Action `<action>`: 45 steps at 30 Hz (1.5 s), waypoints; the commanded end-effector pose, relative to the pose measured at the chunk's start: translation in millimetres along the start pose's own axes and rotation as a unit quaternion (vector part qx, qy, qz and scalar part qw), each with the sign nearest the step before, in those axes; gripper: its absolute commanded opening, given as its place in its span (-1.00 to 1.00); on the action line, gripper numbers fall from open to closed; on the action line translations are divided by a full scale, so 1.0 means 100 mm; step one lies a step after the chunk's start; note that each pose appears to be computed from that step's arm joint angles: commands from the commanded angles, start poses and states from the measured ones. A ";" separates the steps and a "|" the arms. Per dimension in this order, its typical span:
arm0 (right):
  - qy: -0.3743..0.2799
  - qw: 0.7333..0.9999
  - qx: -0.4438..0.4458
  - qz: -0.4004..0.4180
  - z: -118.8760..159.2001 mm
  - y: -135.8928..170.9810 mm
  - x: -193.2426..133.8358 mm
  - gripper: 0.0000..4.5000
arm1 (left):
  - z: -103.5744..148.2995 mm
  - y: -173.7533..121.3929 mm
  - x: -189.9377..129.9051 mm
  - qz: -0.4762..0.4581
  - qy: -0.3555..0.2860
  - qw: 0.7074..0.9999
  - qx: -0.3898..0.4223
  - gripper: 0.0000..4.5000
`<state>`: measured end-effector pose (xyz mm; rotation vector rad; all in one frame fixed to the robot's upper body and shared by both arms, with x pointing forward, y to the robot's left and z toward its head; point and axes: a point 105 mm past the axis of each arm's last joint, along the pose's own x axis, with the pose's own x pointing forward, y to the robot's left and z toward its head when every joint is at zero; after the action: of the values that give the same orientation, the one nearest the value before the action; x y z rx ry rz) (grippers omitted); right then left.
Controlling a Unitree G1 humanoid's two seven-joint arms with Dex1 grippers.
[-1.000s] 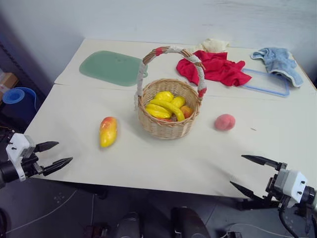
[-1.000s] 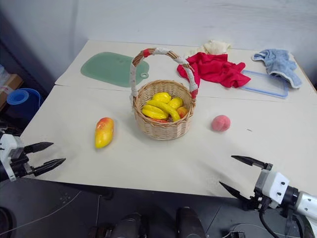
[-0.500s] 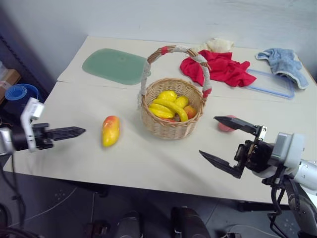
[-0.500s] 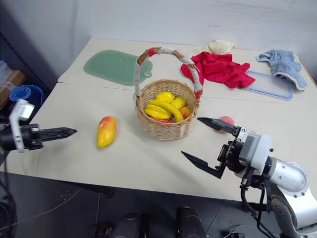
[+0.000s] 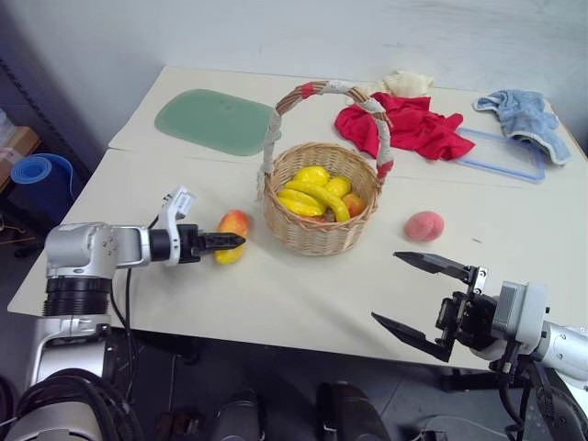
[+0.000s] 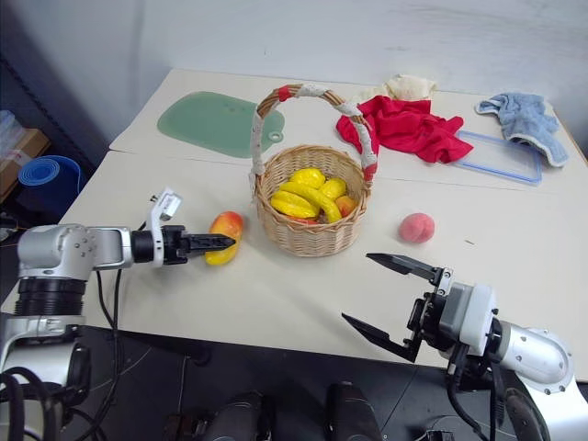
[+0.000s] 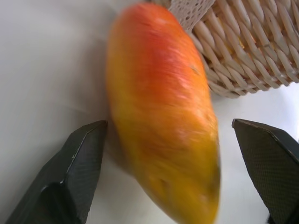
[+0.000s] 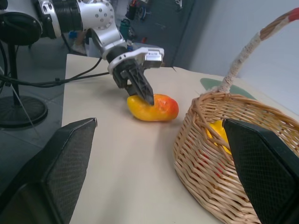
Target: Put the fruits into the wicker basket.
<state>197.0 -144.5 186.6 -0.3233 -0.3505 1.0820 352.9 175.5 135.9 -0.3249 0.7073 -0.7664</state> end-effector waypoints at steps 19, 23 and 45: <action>-0.009 0.987 -0.031 -0.156 0.07 -0.23 -0.14 1.00 | 0.41 -0.85 -0.74 -0.209 -0.146 0.918 0.304 0.15; -0.018 0.982 -0.036 -0.184 0.11 -0.34 -0.13 1.00 | 0.63 -1.22 -0.31 -0.178 -0.111 0.923 0.321 0.15; 0.002 0.963 -0.049 -0.264 0.15 -0.51 -0.26 1.00 | 0.80 -1.52 -0.13 -0.258 -0.219 0.860 0.381 0.98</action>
<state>224.0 -172.3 212.3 -0.2675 -0.4286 0.6101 344.9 75.0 251.6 0.0331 -0.0052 -1.2475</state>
